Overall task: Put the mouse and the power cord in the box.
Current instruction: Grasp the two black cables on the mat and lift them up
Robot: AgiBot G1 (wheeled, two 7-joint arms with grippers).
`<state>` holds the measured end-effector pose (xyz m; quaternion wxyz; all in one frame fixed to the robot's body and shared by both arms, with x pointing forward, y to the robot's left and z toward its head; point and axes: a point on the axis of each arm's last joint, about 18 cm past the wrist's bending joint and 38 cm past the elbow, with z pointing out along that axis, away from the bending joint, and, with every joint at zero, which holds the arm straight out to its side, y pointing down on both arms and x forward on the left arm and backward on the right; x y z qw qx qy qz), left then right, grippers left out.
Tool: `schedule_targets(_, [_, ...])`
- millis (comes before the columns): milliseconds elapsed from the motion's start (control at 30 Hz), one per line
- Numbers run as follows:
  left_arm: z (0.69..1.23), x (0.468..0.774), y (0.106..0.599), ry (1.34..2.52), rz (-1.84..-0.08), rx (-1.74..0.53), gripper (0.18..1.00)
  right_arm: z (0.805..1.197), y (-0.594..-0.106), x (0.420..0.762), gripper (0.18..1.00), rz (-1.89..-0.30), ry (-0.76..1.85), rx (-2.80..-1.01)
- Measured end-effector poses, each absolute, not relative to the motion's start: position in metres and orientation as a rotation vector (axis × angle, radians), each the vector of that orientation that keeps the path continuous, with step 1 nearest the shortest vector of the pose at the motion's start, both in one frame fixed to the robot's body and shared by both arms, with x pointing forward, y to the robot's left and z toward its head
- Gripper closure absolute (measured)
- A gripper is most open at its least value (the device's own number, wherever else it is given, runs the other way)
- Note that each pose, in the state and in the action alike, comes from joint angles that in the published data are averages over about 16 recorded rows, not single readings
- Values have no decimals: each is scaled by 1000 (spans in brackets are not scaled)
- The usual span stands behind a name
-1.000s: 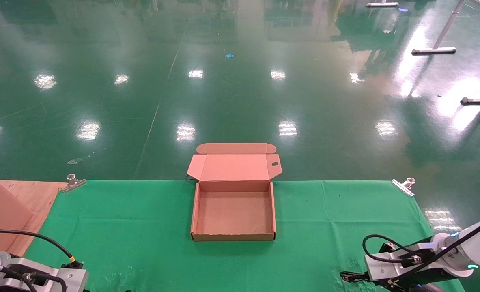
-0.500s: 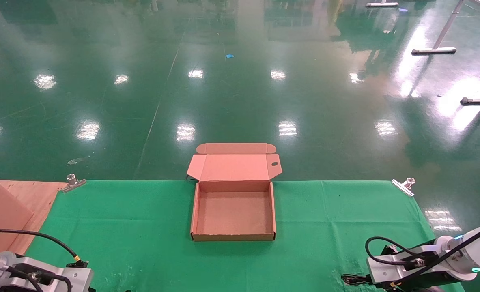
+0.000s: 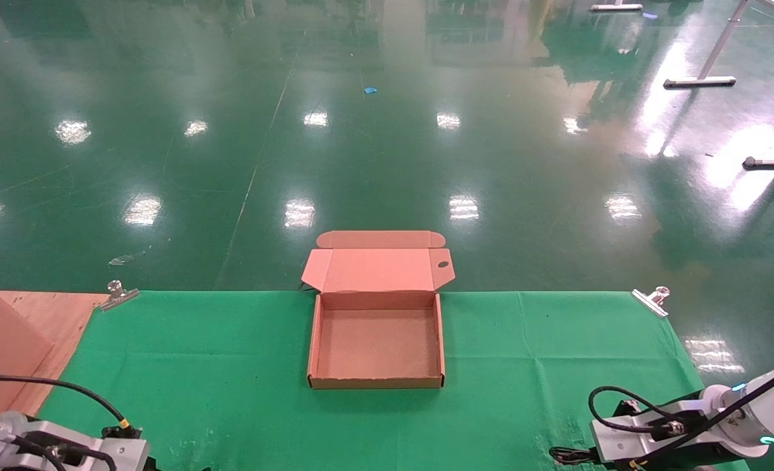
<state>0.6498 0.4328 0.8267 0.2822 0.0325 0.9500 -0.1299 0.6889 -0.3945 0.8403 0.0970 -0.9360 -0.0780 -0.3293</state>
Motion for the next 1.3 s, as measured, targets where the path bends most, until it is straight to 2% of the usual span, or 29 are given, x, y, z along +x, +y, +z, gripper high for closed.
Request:
schedule_targets(467, [814, 657, 430, 2535, -319, 68, 488, 836, -395, 689, 944, -973, -222, -2778])
schedule_targets(667, [816, 658, 432, 2528, -307, 69, 412, 834, -394, 690, 944, -972, -220, -2777])
schedule_targets(933, [816, 657, 433, 2532, -300, 80, 433, 833, -395, 689, 944, -970, -216, -2775])
schedule_targets(1133, [815, 657, 432, 2539, -299, 86, 507, 834, -396, 688, 944, -970, -213, -2774])
schedule_targets(1300, [813, 656, 431, 2545, -303, 88, 602, 834, -397, 688, 945, -971, -211, -2774])
